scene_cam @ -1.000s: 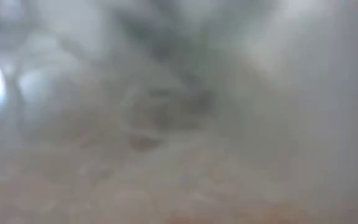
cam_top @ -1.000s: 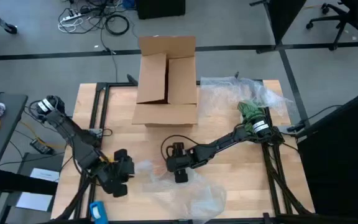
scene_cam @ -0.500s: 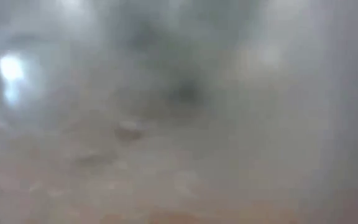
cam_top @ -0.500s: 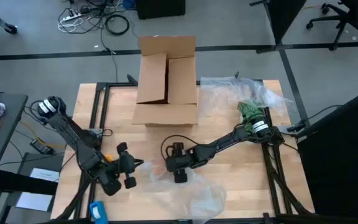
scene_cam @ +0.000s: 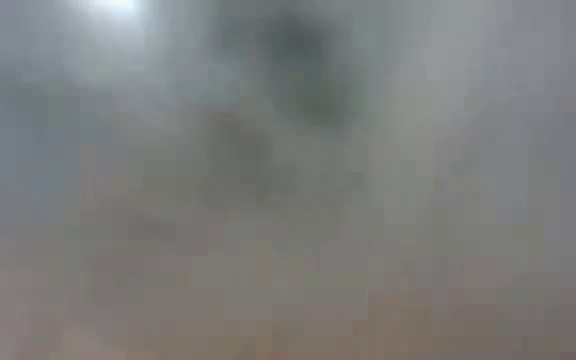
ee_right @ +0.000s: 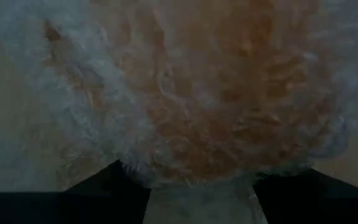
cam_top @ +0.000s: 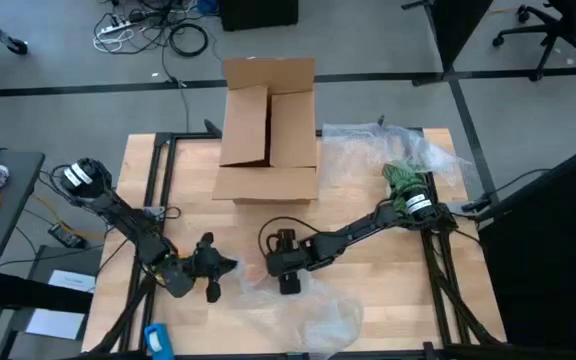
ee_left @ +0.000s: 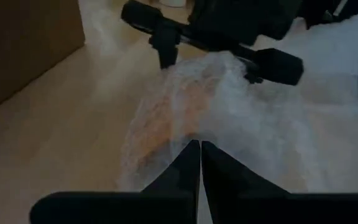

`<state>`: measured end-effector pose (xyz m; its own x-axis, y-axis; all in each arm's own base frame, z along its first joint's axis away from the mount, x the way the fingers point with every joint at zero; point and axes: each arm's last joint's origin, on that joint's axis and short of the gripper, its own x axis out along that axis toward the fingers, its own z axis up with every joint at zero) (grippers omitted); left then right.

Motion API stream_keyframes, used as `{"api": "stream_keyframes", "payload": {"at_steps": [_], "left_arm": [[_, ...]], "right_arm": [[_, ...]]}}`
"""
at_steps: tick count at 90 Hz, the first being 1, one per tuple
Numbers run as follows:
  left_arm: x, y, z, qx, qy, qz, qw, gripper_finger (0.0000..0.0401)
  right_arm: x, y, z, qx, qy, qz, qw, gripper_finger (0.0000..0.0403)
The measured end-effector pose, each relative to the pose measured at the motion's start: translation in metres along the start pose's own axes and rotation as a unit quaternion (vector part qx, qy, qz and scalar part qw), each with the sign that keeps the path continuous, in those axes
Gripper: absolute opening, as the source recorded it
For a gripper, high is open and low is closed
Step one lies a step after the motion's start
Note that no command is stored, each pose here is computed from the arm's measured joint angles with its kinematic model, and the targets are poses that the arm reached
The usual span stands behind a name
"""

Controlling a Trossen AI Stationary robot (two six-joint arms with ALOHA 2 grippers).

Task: Wrap mug
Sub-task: Wrap the orange cup with the bubble wrap

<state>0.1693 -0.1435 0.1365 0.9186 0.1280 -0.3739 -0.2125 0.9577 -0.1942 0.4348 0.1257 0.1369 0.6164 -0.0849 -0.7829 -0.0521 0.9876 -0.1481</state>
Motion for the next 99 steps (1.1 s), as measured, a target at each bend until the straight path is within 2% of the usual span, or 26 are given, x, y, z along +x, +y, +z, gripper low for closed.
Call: {"api": "stream_keyframes", "payload": {"at_steps": [19,41,56,67,99], "left_arm": [[0.022,-0.005,-0.011,0.005,-0.011,-0.017,1.0,0.0],[0.051,-0.005,-0.013,0.009,-0.037,0.004,0.999,0.0],[0.071,-0.011,-0.009,0.034,-0.042,0.01,0.998,0.0],[0.074,-0.015,-0.005,0.061,-0.044,0.006,0.997,0.0],[0.067,-0.012,0.0,0.073,-0.001,-0.009,0.997,0.0005]], "right_arm": [[0.0,-0.001,0.001,-0.001,-0.006,0.0,1.0,0.0224],[0.001,0.001,0.004,0.0,-0.028,0.012,1.0,0.0226],[0.002,0.001,0.004,0.0,-0.026,0.015,1.0,0.0223],[0.001,0.001,0.002,0.009,-0.018,0.012,1.0,0.0223],[-0.001,0.003,0.002,-0.002,-0.012,-0.004,1.0,0.0226]]}}
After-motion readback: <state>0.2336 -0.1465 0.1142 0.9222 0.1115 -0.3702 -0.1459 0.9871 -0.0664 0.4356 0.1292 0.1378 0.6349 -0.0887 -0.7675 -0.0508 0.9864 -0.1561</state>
